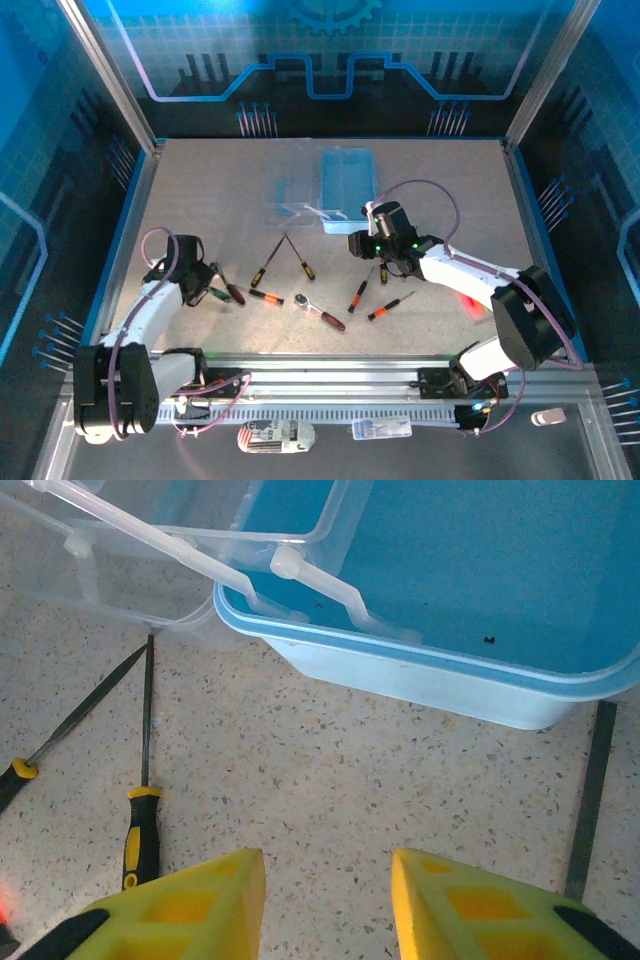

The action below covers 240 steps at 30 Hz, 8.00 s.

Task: Pack the tool kit

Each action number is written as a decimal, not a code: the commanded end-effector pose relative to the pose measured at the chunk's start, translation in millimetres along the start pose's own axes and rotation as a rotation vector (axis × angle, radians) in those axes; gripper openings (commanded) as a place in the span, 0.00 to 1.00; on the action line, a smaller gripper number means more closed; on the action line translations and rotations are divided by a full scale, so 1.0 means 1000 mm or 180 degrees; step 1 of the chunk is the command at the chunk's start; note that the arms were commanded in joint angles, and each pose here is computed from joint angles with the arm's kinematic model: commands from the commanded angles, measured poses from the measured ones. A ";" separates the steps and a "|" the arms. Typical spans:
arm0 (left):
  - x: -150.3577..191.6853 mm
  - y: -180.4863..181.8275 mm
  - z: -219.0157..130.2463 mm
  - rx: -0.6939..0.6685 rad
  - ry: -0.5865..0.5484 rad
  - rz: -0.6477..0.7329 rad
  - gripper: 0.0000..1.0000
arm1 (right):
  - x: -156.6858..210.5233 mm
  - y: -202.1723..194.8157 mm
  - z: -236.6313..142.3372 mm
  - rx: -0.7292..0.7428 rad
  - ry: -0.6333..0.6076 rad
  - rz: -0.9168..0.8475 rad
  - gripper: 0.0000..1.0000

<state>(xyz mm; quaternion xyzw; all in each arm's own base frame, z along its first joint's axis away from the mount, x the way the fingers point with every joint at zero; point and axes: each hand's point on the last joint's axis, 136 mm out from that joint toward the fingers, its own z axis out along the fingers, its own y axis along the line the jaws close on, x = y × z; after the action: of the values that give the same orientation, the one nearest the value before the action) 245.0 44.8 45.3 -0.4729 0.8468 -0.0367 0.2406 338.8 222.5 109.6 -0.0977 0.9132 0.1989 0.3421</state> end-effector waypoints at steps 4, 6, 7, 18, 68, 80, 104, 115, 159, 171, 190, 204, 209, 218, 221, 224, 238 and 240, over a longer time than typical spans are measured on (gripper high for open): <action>-0.020 -0.030 -0.023 0.0335 -0.0125 0.0123 0.02 | -0.005 0.010 -0.007 -0.0096 -0.0083 -0.0088 0.40; -0.027 -0.046 -0.033 0.0508 -0.0151 0.0146 0.00 | -0.007 0.014 -0.010 -0.0146 -0.0105 -0.0100 0.41; -0.032 -0.054 -0.038 0.0575 -0.0196 0.0176 0.00 | -0.009 0.015 -0.011 -0.0165 -0.0124 -0.0112 0.42; -0.034 -0.152 -0.082 0.1446 -0.0250 0.0569 0.00 | -0.019 0.038 -0.033 -0.0436 0.0019 -0.0184 0.53; 0.092 -0.218 -0.085 0.2602 0.0653 0.1030 0.00 | 0.023 0.203 0.024 -0.1711 0.0963 -0.0387 0.47; 0.096 -0.220 -0.088 0.2686 0.0695 0.1079 0.14 | 0.026 0.199 0.027 -0.1639 0.0953 -0.0332 0.04; 0.045 -0.096 -0.071 0.1696 -0.0103 0.0328 0.99 | -0.019 0.151 -0.014 -0.1192 0.0566 -0.0395 0.01; 0.056 -0.075 -0.051 0.1497 0.0019 0.0197 0.99 | -0.081 0.058 -0.021 -0.0693 0.0234 -0.0071 0.01; 0.065 -0.080 -0.047 0.1597 0.0204 0.0257 0.99 | -0.091 -0.068 0.157 -0.0052 0.0996 0.0818 0.07; 0.065 -0.086 -0.050 0.1642 0.0225 0.0269 0.99 | -0.101 -0.058 0.146 -0.0065 0.0948 0.0763 0.26; 0.061 -0.092 -0.051 0.1594 0.0227 0.0343 0.99 | -0.136 -0.046 0.107 -0.0045 0.0710 0.0638 0.37; 0.039 -0.079 -0.043 0.1081 0.0072 0.0451 0.96 | -0.154 -0.048 0.033 0.0046 0.0222 0.0572 0.38; 0.037 -0.074 -0.028 0.0794 0.0226 0.0530 0.84 | -0.123 -0.026 0.003 -0.0338 -0.0098 0.0558 0.38; 0.020 -0.069 0.006 0.0254 0.0257 0.0575 0.52 | -0.061 -0.016 -0.008 -0.0470 -0.0419 0.0509 0.34; 0.007 -0.064 0.010 0.0001 0.0138 0.0551 0.47 | -0.042 -0.016 -0.004 -0.0540 -0.0375 0.0593 0.33; 0.002 -0.063 0.014 -0.0136 0.0117 0.0574 0.46 | -0.035 -0.010 -0.004 -0.0593 -0.0311 0.0573 0.33; 0.026 -0.042 0.022 -0.0390 0.0458 0.0619 0.48 | -0.016 -0.014 0.013 -0.0509 -0.0155 0.0604 0.32; 0.031 -0.043 0.026 -0.0379 0.0503 0.0626 0.44 | -0.015 -0.014 0.014 -0.0506 -0.0148 0.0615 0.32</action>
<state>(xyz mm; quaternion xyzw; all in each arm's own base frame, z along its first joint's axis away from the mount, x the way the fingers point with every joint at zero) 289.1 4.6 36.3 -0.4020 0.8981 -0.0032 0.1785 360.0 213.7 106.5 -0.0337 0.8936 0.3039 0.3287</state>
